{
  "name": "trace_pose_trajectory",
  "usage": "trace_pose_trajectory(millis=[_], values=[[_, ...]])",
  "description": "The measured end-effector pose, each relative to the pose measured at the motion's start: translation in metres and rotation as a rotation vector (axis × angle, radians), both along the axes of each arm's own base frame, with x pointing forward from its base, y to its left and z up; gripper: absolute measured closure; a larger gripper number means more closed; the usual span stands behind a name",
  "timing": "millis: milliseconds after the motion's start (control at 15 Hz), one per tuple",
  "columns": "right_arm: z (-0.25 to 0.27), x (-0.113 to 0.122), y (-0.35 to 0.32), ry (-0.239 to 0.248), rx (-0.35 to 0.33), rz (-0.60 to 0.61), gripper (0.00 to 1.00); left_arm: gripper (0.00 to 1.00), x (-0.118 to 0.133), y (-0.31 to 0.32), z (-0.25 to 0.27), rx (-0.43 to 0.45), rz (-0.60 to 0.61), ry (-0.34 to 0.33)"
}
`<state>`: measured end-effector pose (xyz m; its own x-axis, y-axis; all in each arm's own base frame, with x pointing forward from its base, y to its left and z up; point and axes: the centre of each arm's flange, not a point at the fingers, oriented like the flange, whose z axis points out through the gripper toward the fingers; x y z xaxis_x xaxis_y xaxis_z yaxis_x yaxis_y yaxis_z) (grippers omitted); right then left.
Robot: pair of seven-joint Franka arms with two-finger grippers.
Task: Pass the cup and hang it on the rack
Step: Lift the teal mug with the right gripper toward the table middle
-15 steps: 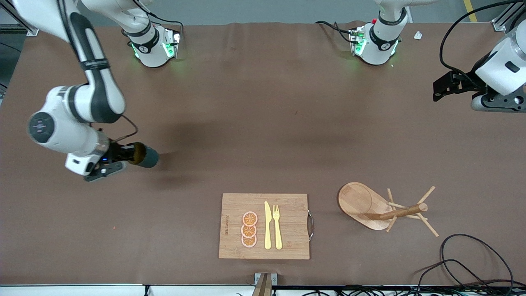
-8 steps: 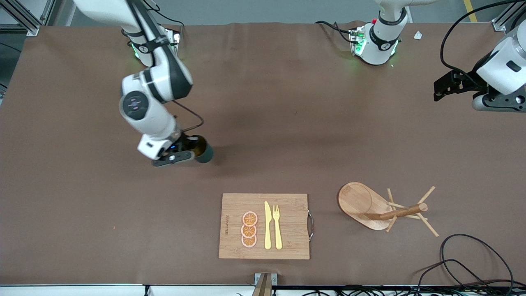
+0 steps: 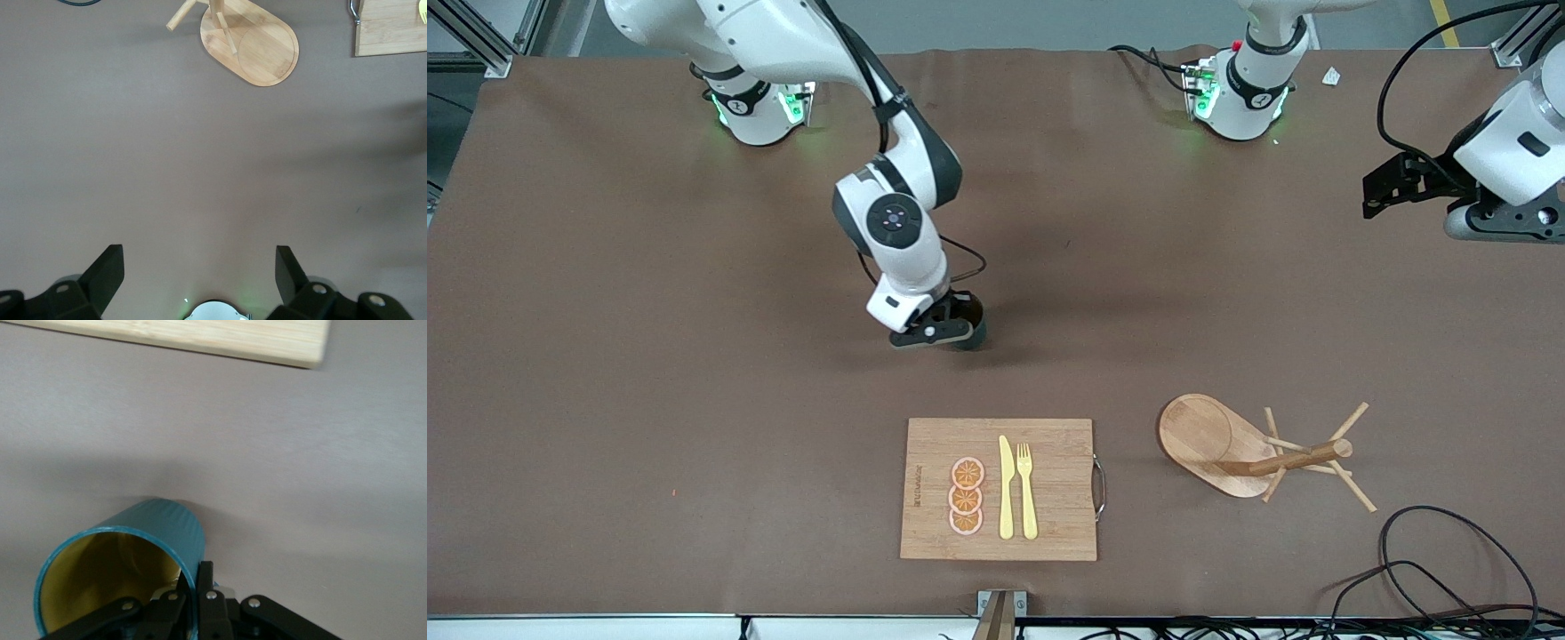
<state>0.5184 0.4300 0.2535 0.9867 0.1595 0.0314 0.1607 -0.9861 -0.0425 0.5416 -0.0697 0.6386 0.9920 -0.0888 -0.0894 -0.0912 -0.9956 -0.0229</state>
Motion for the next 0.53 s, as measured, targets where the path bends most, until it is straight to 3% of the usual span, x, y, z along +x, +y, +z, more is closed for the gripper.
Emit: trace_pose_trajectory(millis=[532], values=[[-0.01, -0.025, 0.067, -0.019, 0.011, -0.017, 0.96, 0.0, 0.001, 0.004, 0.001, 0.0, 0.007, -0.003]])
